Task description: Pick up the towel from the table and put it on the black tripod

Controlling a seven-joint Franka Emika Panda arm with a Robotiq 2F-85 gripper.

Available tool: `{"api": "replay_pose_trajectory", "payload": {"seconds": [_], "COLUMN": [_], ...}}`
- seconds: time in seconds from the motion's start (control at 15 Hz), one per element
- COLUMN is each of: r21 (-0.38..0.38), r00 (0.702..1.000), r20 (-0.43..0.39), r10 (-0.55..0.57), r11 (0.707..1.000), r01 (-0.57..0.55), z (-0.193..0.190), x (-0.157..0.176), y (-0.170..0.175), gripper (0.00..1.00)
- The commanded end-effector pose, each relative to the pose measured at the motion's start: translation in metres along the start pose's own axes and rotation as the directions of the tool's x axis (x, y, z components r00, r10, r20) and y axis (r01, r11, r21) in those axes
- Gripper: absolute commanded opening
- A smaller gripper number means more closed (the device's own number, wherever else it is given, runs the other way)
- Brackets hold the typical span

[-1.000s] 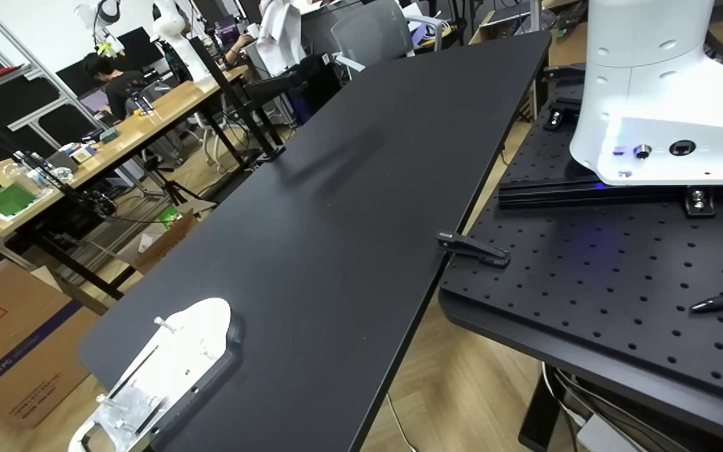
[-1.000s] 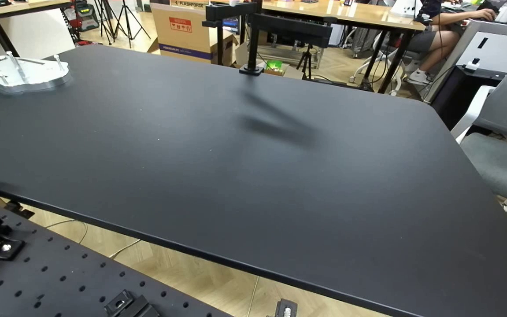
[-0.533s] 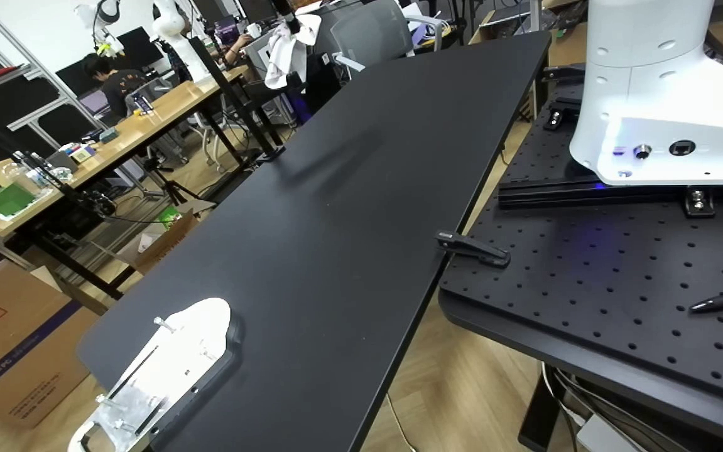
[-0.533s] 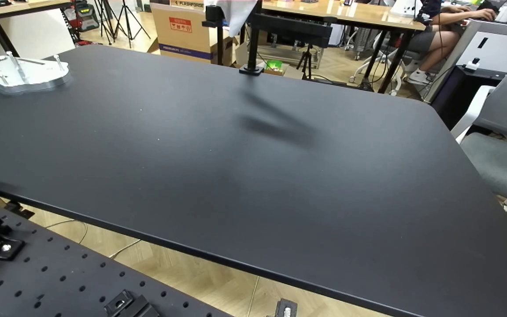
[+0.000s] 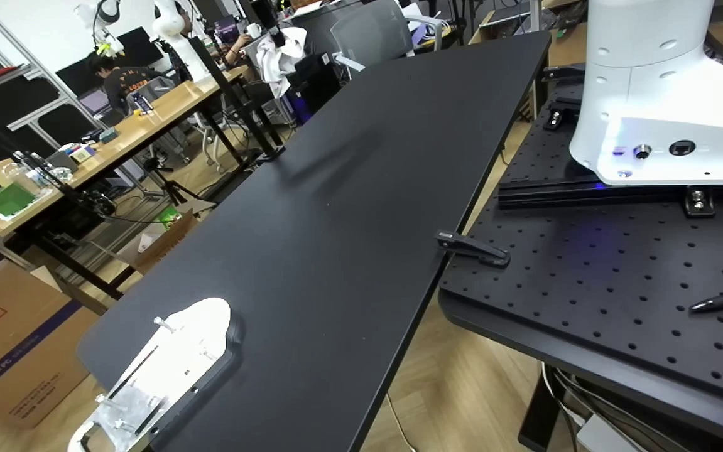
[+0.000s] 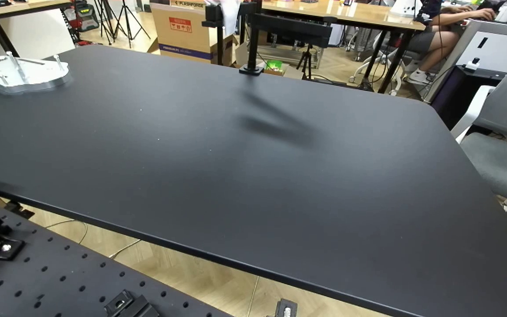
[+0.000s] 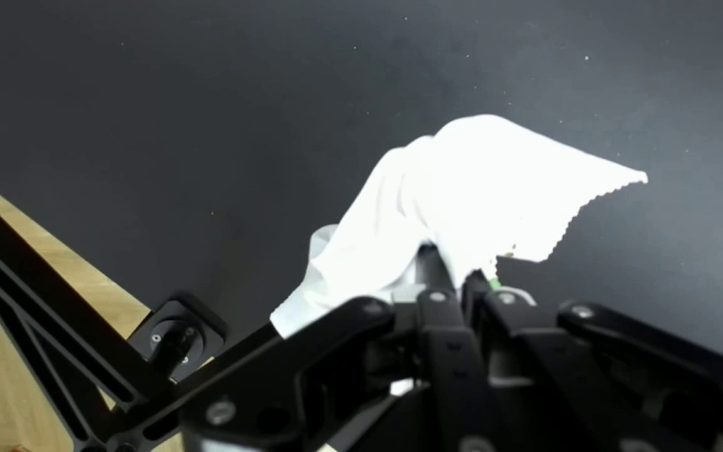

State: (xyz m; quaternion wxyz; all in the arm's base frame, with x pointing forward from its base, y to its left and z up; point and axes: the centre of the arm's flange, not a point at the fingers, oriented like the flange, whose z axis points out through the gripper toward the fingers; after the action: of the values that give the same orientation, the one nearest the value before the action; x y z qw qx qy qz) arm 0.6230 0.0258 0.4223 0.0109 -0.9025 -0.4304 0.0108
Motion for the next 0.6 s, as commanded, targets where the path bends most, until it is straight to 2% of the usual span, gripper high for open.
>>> {"api": "replay_pose_trajectory", "payload": {"seconds": [0.0,0.53], "r21": [0.023,0.077], "r00": [0.999,0.996], "r20": [0.025,0.079], "r10": [-0.023,-0.031], "r11": [0.999,0.997], "r01": [0.023,0.025], "z": [0.007,0.048], "x": [0.002,0.006], "y": [-0.002,0.006], "gripper": [0.02,0.02]}}
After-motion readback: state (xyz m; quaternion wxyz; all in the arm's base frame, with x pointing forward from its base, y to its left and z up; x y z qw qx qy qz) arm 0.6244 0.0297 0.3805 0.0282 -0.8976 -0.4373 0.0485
